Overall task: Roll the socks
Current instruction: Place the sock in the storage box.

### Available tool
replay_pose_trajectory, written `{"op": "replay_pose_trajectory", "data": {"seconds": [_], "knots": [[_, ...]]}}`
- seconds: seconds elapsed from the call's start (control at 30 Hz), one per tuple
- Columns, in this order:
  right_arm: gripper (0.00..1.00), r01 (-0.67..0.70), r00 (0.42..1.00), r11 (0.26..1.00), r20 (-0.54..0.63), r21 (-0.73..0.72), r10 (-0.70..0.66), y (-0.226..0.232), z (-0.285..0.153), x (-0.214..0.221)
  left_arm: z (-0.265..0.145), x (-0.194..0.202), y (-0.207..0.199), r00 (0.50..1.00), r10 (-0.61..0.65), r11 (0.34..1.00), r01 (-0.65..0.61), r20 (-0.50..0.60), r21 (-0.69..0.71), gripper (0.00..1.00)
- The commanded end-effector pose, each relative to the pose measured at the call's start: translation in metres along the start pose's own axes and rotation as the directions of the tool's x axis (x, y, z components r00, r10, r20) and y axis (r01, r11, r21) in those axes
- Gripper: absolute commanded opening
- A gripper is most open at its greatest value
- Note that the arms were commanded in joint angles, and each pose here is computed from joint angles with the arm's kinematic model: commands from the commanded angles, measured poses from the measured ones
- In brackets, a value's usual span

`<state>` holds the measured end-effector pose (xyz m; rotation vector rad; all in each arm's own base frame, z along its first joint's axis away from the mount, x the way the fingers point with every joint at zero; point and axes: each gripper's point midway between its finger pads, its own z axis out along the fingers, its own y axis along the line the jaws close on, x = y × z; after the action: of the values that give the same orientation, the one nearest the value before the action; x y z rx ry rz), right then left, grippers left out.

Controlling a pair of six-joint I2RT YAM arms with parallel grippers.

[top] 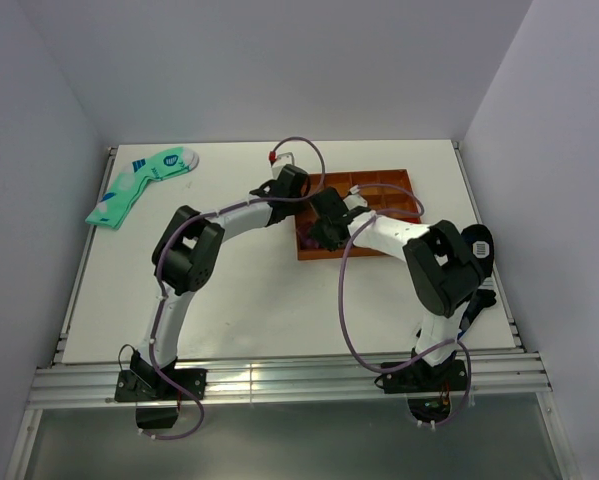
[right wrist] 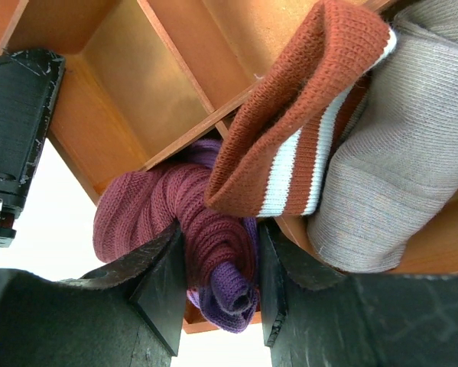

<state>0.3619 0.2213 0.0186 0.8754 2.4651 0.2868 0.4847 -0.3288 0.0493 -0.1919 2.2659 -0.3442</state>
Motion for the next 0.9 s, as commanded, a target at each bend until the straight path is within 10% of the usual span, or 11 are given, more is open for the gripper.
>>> {"op": "replay_pose_trajectory", "data": {"seconds": [0.0, 0.4, 0.67, 0.87], "knots": [[0.0, 0.166, 0.985, 0.793, -0.138, 0.586, -0.104, -0.195, 0.023, 0.061, -0.025, -0.005, 0.048, 0.997, -0.013, 0.993, 0.004, -0.082, -0.115, 0.0], [0.0, 0.246, 0.967, 0.703, -0.124, 0.667, -0.222, -0.208, 0.017, 0.057, -0.028, -0.014, 0.047, 0.996, -0.029, 0.994, 0.02, -0.081, -0.109, 0.0], [0.0, 0.229, 0.973, 0.801, -0.133, 0.553, -0.187, -0.182, 0.021, 0.062, -0.024, -0.008, 0.049, 0.995, -0.024, 0.994, 0.013, -0.094, -0.111, 0.0], [0.28, 0.219, 0.976, 0.863, -0.11, 0.456, -0.189, -0.153, 0.012, 0.053, -0.023, -0.007, 0.053, 0.995, -0.018, 0.992, 0.007, -0.093, -0.123, 0.0]]}}
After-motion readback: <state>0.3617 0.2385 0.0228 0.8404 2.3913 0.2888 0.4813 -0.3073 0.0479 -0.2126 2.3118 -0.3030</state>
